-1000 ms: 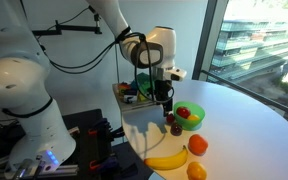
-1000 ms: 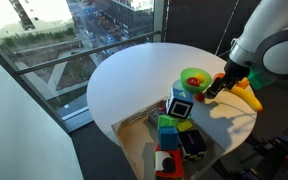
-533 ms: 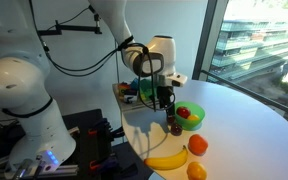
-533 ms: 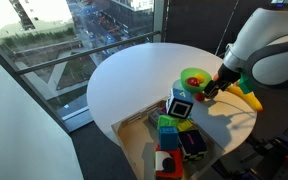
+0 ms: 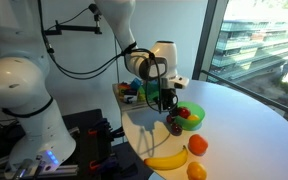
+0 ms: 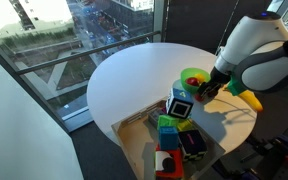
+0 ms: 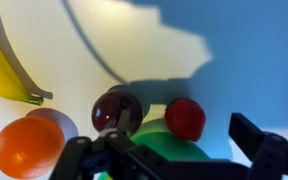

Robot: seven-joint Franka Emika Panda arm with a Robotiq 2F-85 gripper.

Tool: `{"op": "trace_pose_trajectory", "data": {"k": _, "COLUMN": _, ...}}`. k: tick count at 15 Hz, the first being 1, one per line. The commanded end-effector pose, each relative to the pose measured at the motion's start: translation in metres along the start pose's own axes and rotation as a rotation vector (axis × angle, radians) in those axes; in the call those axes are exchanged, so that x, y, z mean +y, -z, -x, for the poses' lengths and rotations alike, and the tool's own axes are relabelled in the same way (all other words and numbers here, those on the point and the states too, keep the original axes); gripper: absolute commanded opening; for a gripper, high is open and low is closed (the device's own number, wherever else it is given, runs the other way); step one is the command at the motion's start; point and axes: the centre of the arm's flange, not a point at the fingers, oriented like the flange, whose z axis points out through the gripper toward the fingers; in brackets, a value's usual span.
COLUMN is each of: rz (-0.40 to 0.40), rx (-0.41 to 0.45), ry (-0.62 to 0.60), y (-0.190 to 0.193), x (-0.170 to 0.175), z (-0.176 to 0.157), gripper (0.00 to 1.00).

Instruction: Pick up the red strawberry toy from the table and put it in the green bowl

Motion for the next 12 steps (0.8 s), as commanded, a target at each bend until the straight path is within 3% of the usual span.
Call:
{"op": "trace_pose_trajectory", "data": {"k": 1, "rz": 0.022, "rx": 0.019, "ry": -0.008, "y": -0.008, "x": -0.010, "z": -0.015, "gripper": 1.00}}
{"op": "trace_pose_trajectory", "data": {"k": 12, "rz": 0.047, "rx": 0.000, "ry": 0.016, "y": -0.030, "x": -0.028, "z": -0.024, "gripper": 1.00}}
